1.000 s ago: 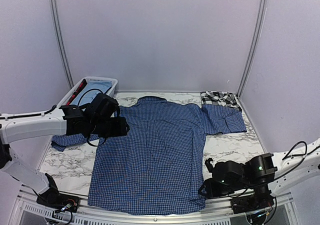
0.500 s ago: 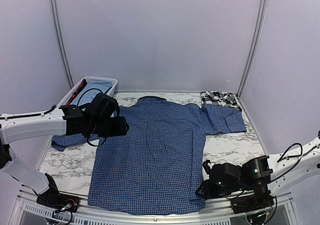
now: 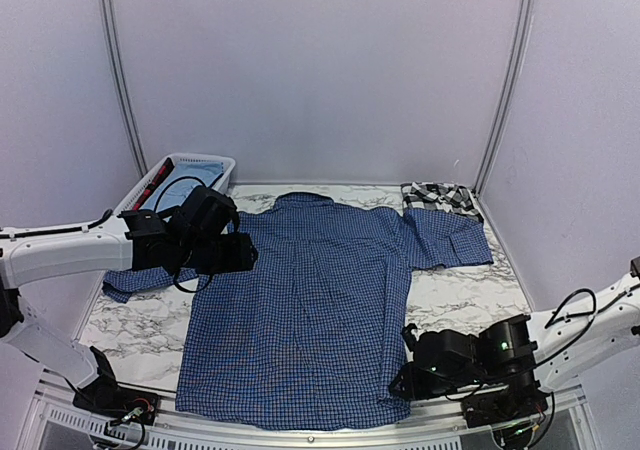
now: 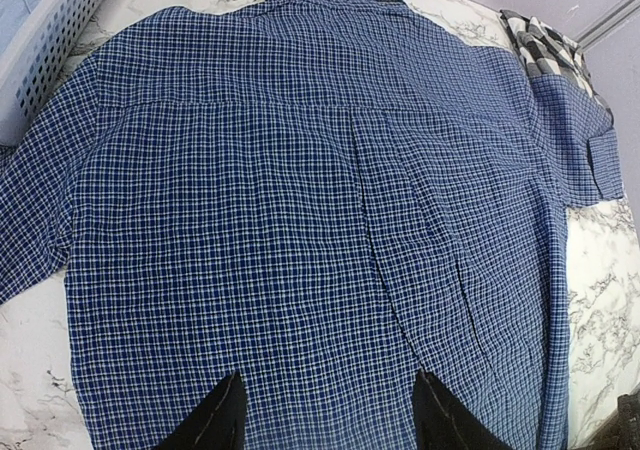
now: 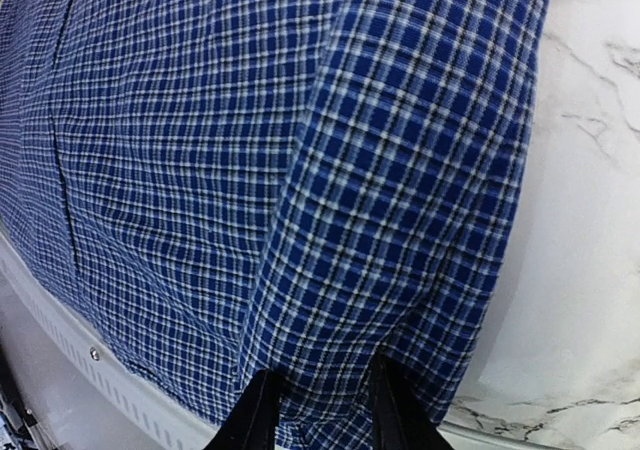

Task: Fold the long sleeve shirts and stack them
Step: Smooth out the flattened shirt at the center of the board.

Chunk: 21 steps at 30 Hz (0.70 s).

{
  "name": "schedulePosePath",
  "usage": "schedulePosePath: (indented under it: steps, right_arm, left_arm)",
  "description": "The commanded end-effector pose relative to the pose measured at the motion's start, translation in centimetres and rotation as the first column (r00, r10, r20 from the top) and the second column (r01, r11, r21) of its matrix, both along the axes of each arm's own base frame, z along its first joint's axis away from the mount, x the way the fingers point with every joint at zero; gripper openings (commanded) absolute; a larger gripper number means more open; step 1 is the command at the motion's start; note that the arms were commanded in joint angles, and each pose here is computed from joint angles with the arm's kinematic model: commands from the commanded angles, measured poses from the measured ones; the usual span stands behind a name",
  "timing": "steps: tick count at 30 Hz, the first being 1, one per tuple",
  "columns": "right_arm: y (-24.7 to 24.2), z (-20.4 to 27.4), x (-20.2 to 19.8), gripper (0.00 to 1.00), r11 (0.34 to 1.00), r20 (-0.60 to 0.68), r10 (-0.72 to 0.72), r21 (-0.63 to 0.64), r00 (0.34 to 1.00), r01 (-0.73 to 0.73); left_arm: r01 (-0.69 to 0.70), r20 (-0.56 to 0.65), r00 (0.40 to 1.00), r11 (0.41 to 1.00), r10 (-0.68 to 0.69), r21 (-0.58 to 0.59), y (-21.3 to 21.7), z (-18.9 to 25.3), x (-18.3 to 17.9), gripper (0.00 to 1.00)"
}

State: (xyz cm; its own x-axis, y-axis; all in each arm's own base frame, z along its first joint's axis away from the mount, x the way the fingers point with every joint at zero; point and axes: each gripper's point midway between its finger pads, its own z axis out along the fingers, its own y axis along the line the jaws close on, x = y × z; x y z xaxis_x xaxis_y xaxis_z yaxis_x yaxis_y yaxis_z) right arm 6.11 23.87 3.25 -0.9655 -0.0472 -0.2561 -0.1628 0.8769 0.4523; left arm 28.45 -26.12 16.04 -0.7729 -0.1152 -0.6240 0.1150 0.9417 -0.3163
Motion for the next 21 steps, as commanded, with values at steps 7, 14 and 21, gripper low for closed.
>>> schedulePosePath:
  steps: [7,14,21]
  right_arm:
    - [2.0,2.4,0.0,0.36,0.995,-0.012,-0.015,0.102,1.0,0.016]
    - [1.6,1.6,-0.3,0.31,0.994,-0.031,-0.029,0.102,0.999,0.032]
    - [1.1,1.7,0.1,0.09,0.996,-0.017,-0.051,0.071,0.999,0.052]
  left_arm:
    - [-0.003,0.016,1.0,1.0,0.003,0.009,0.1,0.3,0.2,0.58]
    - [0.001,0.023,1.0,1.0,-0.002,0.012,0.1,0.4,0.2,0.58]
    - [0.002,0.024,1.0,1.0,-0.003,0.011,0.0,0.5,0.2,0.58]
